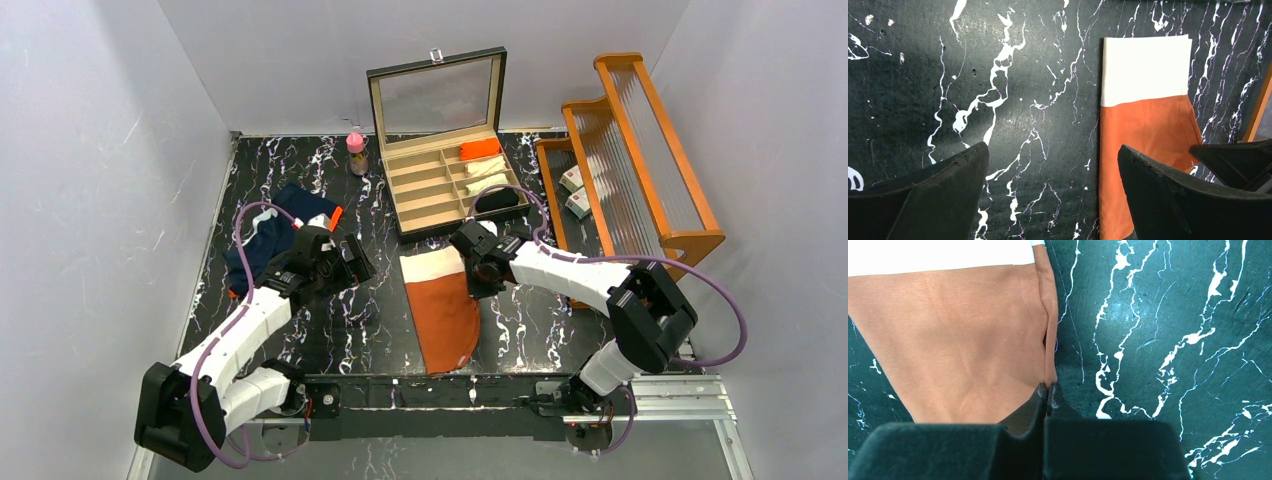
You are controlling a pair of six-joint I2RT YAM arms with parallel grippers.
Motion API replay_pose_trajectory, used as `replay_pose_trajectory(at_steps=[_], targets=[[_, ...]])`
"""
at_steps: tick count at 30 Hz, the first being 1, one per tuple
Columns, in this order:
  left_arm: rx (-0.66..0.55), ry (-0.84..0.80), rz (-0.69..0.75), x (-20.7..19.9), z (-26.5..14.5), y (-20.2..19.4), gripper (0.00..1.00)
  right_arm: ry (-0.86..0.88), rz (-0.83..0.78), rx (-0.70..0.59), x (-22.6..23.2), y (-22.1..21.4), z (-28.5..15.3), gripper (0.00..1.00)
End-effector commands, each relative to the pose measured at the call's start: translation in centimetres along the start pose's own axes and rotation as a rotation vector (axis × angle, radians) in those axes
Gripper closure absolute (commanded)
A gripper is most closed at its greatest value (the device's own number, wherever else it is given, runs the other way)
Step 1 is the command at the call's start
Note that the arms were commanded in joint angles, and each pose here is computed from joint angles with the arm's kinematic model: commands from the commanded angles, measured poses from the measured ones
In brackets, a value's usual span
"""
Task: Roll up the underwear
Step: Fold the underwear at the center of the board.
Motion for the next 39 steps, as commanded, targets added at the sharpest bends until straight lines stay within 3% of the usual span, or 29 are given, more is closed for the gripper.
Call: replay_pose_trajectory(at_steps=[1, 6, 13, 18, 30, 32, 35, 39], targets=[[0.004, -0.019, -0.012, -0.3, -0.4, 0.2, 0.02, -0.017, -0.012, -0.022, 0.1, 0.9, -0.5, 0.99], [0.013, -0.136, -0.002, -3.7, -0.9, 1.2, 0.02, 0.018, 0.022, -0.026, 0.6, 0.4, -0.1, 0.98], [0.117, -0.266, 0.046, -9.5, -0.1, 1.8, 0.07, 0.039, 0.076, -0.05, 0.3, -0.9, 1.0, 0.92], [0.108, -0.166, 0.089, -12.6, 2.7, 0.8, 0.15, 0.045, 0.105, -0.077, -0.2, -1.2, 1.4, 0.92], [0.13, -0.063, 0.152, -18.7, 9.6, -3.9, 0.2, 0.181, 0.262, -0.231, 0.0, -1.9, 1.4, 0.9], [0.143, -0.046, 0.18, -19.4, 10.5, -4.7, 0.21, 0.186, 0.285, -0.246, -0.4, -2.1, 1.4, 0.84], [0.156, -0.02, 0.218, -20.2, 11.5, -5.8, 0.22, 0.206, 0.304, -0.259, -0.6, -2.4, 1.6, 0.67], [0.156, 0.019, 0.27, -21.0, 12.3, -6.8, 0.24, 0.228, 0.311, -0.265, -0.7, -2.6, 1.6, 0.58]])
Point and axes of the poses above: each gripper's point midway between its finger pads, its own z axis out along the fingers, its own x axis along the line the jaws close on, y = z × x, the point moved 1 cm from there along -z, back along the fingers, and after that the axes turned 12 degrees about -z, right-handed, at the moved point
